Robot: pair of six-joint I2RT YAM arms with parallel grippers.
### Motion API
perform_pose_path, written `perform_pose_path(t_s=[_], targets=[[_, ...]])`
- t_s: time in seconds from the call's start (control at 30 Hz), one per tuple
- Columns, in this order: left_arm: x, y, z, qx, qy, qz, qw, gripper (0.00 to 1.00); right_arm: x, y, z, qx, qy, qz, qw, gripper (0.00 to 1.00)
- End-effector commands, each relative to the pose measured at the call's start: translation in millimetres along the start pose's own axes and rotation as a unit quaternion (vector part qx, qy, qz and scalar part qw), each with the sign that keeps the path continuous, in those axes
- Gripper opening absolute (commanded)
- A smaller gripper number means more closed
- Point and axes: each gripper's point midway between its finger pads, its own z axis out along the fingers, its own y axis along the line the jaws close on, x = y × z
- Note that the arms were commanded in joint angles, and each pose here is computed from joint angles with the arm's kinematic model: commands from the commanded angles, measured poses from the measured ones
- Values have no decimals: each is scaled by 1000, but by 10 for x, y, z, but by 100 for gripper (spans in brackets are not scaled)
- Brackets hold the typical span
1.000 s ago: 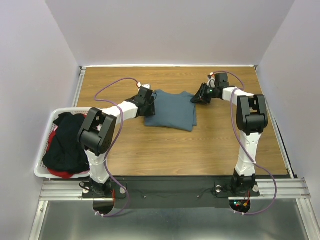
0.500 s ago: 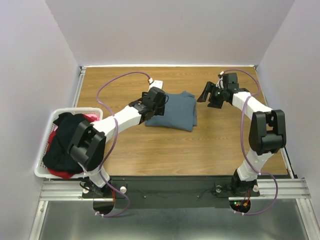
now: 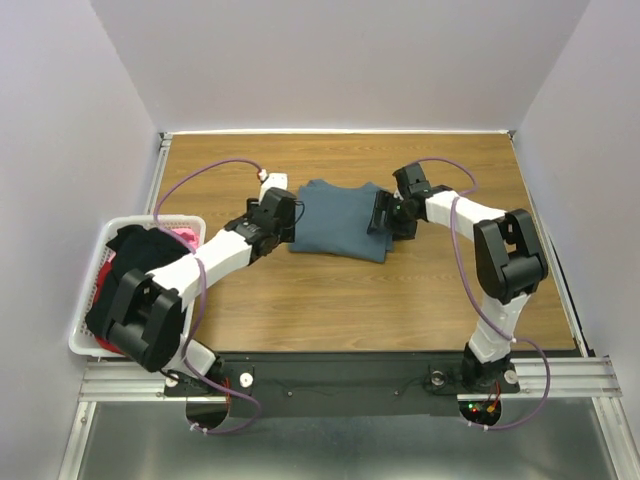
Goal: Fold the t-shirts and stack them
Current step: Neatly place the folded tshirt to the corner
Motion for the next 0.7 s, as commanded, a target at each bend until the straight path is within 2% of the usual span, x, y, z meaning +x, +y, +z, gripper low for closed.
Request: perform_pose_path(t_s=[0.0, 0.17, 0.27, 0.33, 0.37, 0.4, 0.43, 0.47, 0.5, 0.53, 0.67], targets=[[-181, 258, -126, -18, -45, -30, 998, 71, 1, -7, 133, 37, -3, 12, 999, 77], [-112, 425, -125, -26, -52, -42, 997, 71, 154, 89, 269, 53, 14, -2, 998, 72], [-112, 483, -101, -29, -53, -46, 997, 71, 181, 11, 280, 73, 16, -2, 997, 66], [-125, 499, -92, -29, -57, -47, 997, 71, 102, -102, 248, 104, 1, -20, 994, 51], [-130, 532, -90, -32, -58, -49, 997, 71, 41, -183, 223, 122, -7, -26, 992, 32], [-134, 538, -90, -31, -60, -50, 996, 71, 13, -224, 211, 125, -9, -36, 991, 31], [-153, 547, -87, -29, -63, -51, 996, 71, -20, -280, 191, 129, -7, -59, 990, 21], [-161, 556, -92, -28, -66, -50, 996, 71, -57, -335, 169, 136, -8, -64, 989, 16], [-159, 571, -86, -29, -65, -49, 996, 71, -151, -477, 126, 148, -14, -61, 987, 5], [-163, 576, -92, -29, -66, -49, 996, 70, -200, -562, 92, 152, -13, -75, 985, 1], [-205, 591, -131, -27, -76, -54, 995, 70, -673, -1100, -157, 188, -39, -87, 977, 1]])
